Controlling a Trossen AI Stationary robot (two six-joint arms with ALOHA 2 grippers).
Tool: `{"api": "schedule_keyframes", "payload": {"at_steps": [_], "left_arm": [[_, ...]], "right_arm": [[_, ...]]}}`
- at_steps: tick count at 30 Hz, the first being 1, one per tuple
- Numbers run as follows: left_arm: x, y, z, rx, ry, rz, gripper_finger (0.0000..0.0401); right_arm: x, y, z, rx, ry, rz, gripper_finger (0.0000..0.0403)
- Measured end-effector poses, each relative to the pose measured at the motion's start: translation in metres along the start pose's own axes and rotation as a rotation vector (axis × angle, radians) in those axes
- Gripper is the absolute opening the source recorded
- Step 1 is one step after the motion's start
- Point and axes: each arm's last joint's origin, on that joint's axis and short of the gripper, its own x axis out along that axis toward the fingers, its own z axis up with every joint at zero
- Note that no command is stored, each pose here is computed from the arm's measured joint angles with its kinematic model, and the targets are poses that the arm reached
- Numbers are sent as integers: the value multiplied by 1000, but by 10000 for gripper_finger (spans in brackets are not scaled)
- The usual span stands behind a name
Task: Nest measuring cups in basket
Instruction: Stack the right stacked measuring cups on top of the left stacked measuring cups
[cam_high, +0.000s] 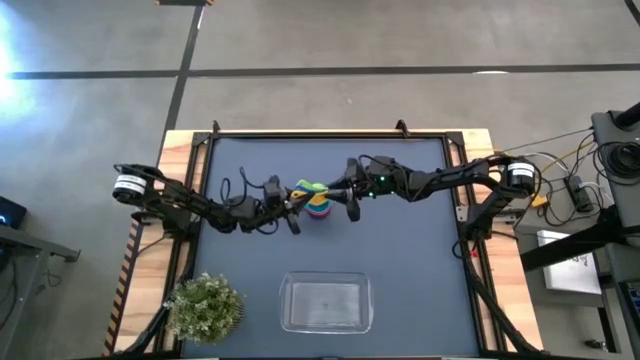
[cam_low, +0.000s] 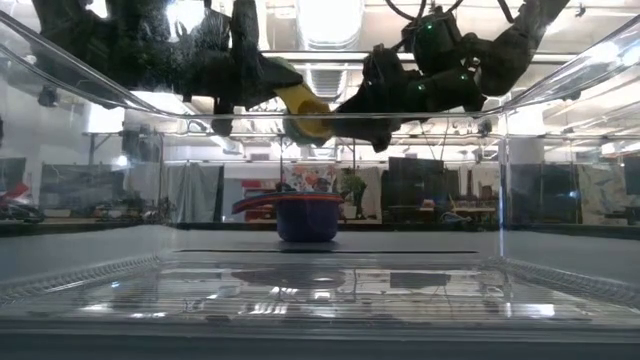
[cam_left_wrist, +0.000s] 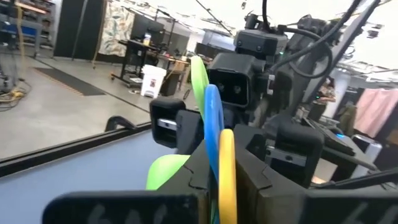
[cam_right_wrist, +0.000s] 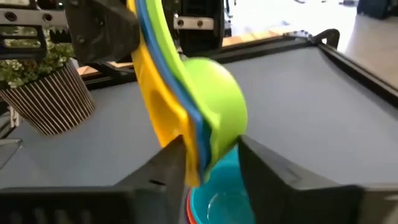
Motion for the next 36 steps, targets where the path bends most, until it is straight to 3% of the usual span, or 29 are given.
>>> {"api": "schedule_keyframes", "payload": {"at_steps": [5,9,13,19,36], "left_arm": [[0,-1,-1,-7,17,-35,8],[0,-1,-2,-14,26,-38,8],[0,-1,-3,-19,32,-33,8],[1,0,-2,-17,20,-7,8],[1,-2,0,-1,17,-46,15]], "right_arm": [[0,3,5,-44,-49,10,186],[2,7,8,-98,-71,19,207],[4,9,9,-114,-33,10,169],[7,8,10,-131,33,5,32],[0,12,20,-135,84,15,15]]}}
